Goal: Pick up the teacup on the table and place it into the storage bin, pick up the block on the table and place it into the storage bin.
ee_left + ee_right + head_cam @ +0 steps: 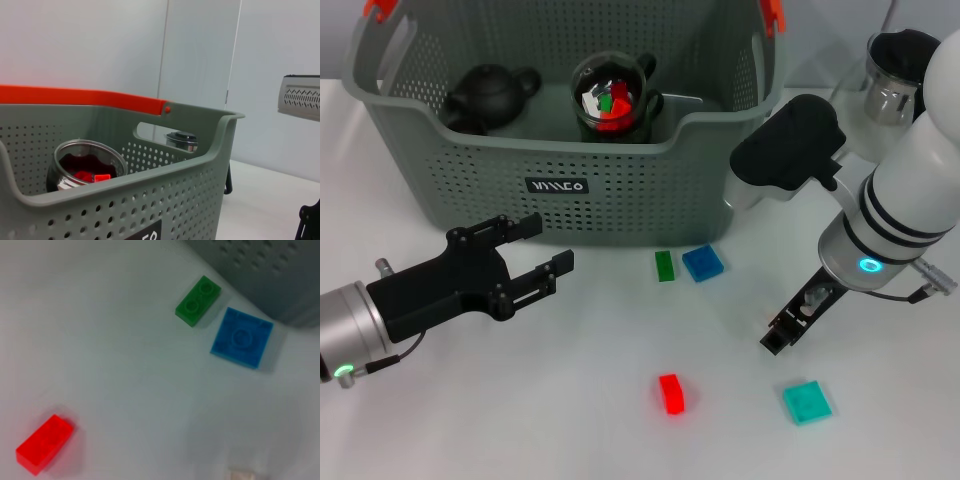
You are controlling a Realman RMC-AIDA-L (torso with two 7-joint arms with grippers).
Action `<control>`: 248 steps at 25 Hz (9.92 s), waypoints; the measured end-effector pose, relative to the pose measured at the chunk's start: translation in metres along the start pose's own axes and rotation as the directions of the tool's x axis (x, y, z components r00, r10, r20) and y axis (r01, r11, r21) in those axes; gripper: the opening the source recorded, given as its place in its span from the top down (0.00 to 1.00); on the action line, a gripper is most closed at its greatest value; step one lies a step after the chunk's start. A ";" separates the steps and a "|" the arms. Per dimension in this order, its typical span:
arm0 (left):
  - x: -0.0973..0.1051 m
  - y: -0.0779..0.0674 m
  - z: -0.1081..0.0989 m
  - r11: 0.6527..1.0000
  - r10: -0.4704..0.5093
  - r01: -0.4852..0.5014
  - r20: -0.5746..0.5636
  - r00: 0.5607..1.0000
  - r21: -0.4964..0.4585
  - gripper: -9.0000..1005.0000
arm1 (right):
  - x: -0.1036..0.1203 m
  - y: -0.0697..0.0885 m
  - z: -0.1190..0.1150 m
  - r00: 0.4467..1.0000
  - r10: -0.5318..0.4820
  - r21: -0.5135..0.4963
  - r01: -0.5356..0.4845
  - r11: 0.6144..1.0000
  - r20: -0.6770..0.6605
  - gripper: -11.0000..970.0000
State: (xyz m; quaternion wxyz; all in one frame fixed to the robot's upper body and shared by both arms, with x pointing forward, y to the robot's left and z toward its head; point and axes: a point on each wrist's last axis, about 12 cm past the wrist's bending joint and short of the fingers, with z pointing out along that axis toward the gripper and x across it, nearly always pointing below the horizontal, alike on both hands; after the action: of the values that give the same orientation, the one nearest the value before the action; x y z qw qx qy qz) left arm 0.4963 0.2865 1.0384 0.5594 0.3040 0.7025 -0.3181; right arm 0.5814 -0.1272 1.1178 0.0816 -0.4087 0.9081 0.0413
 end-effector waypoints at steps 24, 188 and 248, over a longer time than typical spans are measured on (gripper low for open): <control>0.000 0.000 0.000 1.000 0.000 0.000 0.000 1.000 -0.001 0.37 | 0.000 0.003 0.004 1.000 -0.013 0.004 0.013 1.000 -0.020 0.78; -0.020 0.001 -0.040 0.997 -0.041 0.031 0.139 0.989 0.068 0.37 | 0.044 -0.006 -0.034 0.954 -0.287 -0.228 0.261 0.938 -0.090 0.38; -0.018 0.000 -0.041 0.997 -0.055 0.047 0.139 0.989 0.061 0.37 | 0.013 0.007 0.000 0.954 -0.292 -0.067 0.288 0.955 -0.073 0.49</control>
State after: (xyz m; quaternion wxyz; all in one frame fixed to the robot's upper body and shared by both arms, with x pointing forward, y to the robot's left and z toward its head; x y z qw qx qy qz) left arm 0.4751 0.3174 1.0630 0.5903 0.2784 0.6594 -0.3731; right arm 0.5674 -0.1322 1.1160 0.0380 -0.5410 0.8393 0.0375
